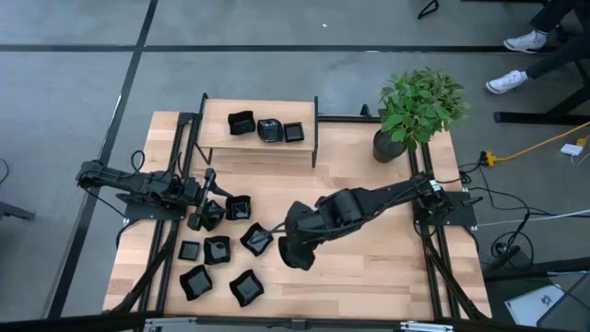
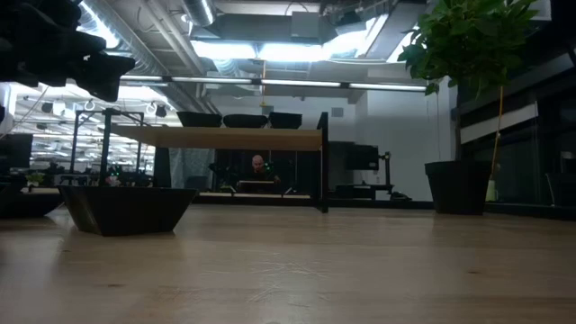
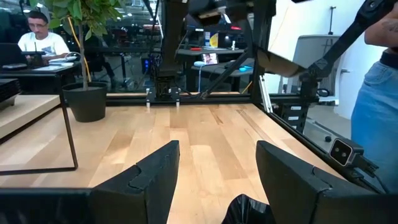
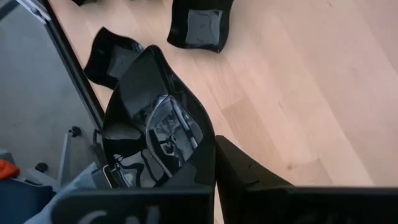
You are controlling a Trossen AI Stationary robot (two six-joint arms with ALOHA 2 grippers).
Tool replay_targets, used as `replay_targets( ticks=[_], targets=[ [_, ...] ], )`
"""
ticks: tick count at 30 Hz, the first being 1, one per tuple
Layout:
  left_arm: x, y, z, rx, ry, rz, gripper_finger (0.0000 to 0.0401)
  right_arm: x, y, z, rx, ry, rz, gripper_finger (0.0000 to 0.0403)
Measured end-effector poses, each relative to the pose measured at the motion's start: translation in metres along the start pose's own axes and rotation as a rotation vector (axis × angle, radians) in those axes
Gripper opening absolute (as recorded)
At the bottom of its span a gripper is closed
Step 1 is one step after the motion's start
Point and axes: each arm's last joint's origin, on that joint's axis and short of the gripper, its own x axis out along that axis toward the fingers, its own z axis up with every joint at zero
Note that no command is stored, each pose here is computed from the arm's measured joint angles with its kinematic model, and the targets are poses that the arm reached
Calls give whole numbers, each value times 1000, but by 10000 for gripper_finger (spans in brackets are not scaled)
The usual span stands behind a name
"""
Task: Pick & Place Mini shaped plates
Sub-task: Stack the leaf shaped plate on top of the leaf shaped plates on the shelf
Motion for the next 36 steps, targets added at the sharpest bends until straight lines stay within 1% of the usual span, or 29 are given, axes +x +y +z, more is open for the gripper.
replay_targets(
  ticks=[6,10,14,18,24,28,36],
  targets=[
    [0,0,0,0,0,0,208,-17,-9,5,23,-36,15,1],
    [0,0,0,0,0,0,208,-25,-15,9,42,-74,1,2],
    [0,0,0,0,0,0,207,-30,-22,16,100,-116,-15,3],
    [0,0,0,0,0,0,208,-33,-31,24,127,-145,-28,4],
    [0,0,0,0,0,0,207,-35,-51,48,152,-230,-48,5],
    [0,0,0,0,0,0,208,-35,-71,66,217,-261,-64,5],
    [0,0,0,0,0,0,207,-39,-111,104,341,-379,-54,6]
  ],
)
